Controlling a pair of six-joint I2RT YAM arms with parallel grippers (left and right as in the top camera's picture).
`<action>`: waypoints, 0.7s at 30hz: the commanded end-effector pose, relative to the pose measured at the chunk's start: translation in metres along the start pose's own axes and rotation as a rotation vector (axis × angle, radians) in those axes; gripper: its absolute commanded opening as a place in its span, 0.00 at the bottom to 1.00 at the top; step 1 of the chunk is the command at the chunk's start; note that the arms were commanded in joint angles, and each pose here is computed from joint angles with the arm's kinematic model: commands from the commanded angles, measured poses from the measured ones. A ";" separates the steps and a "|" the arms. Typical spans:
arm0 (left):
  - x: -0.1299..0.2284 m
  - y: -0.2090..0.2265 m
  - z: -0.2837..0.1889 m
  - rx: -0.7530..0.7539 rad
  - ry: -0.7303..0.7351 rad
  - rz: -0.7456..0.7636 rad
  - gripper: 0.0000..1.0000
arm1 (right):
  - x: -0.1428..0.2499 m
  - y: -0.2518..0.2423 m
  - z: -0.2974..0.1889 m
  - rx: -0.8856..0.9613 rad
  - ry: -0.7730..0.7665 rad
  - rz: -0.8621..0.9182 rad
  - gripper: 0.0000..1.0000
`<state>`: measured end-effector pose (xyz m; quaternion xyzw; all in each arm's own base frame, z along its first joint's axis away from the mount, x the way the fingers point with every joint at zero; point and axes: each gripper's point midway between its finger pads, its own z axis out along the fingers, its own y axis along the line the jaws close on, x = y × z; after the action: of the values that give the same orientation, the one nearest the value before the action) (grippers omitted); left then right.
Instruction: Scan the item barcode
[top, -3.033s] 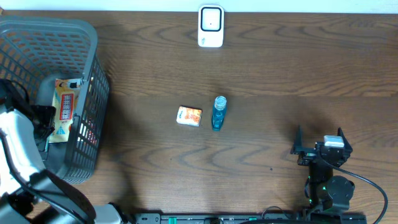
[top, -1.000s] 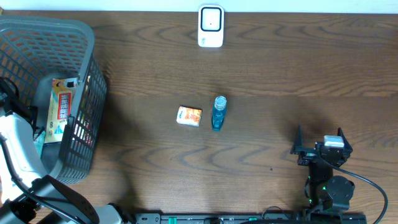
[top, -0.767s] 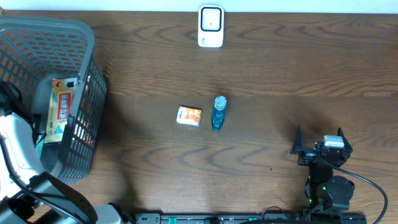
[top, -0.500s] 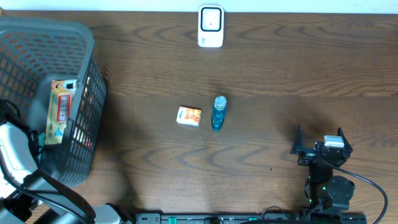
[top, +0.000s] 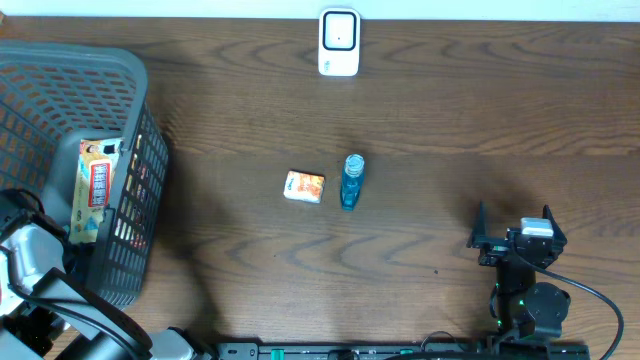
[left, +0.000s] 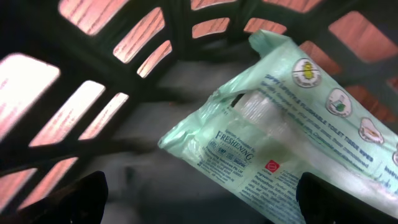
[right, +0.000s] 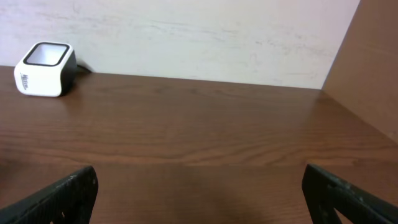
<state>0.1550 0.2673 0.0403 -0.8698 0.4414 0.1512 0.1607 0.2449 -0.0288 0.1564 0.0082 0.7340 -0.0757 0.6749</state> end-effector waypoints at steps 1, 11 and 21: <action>-0.001 0.004 0.007 -0.009 -0.016 -0.149 0.98 | 0.001 -0.002 0.000 0.011 0.002 -0.011 0.99; -0.025 -0.008 0.005 0.042 -0.142 -0.189 0.98 | 0.001 -0.002 0.000 0.011 0.002 -0.011 0.99; -0.023 -0.011 0.016 0.081 -0.160 -0.213 0.98 | 0.001 -0.002 0.000 0.011 0.002 -0.011 0.99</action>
<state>0.1588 0.3020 0.0528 -0.8857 0.3427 0.1728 0.2611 0.2449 -0.0288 0.1564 0.0082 0.7340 -0.0757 0.6749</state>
